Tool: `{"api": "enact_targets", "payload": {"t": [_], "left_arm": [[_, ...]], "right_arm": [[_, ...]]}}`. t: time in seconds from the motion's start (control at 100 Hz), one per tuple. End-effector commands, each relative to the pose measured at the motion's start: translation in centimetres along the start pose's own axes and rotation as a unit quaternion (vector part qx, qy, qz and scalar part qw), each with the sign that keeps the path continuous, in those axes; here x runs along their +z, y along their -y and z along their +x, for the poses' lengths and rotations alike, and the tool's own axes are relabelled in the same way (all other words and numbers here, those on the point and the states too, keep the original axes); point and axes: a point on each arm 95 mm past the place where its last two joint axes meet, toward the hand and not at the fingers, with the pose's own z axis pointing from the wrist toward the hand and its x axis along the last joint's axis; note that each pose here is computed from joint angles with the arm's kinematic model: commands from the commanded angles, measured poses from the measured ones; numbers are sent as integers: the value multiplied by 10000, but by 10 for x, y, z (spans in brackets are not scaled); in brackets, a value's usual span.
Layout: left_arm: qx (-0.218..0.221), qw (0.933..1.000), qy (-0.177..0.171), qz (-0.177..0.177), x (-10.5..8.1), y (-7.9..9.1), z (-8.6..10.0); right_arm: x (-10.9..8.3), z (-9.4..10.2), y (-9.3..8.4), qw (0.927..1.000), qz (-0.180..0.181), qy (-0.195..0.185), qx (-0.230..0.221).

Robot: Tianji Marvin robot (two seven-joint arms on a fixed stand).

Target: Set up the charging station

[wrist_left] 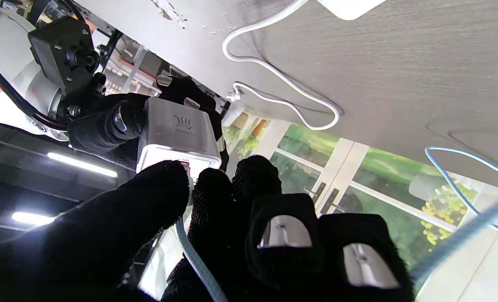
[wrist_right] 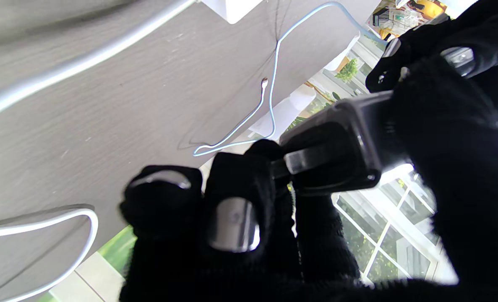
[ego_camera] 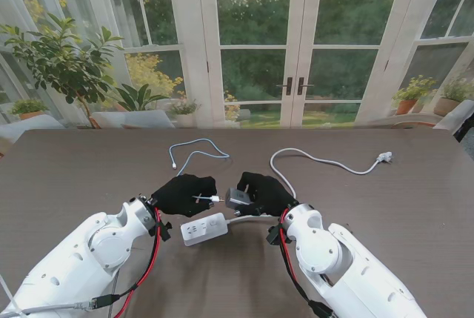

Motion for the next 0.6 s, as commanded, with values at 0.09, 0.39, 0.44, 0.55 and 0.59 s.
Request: {"api": "enact_targets", "payload": {"t": [0.09, 0.39, 0.44, 0.55, 0.59], "left_arm": [[-71, 10000, -32, -38, 2, -3, 1], [61, 9999, -135, -33, 3, -3, 1], [69, 9999, -141, -36, 3, -3, 1], [138, 9998, -163, -46, 3, -3, 1], [168, 9997, -163, -27, 3, -3, 0]], "right_arm": [[0, 1, 4, 10000, 93, -3, 34], [0, 3, 6, 9999, 99, -40, 60], [0, 3, 6, 9999, 99, -50, 62], [0, 3, 7, 9999, 111, -75, 69], [-1, 3, 7, 9999, 126, -89, 70]]}}
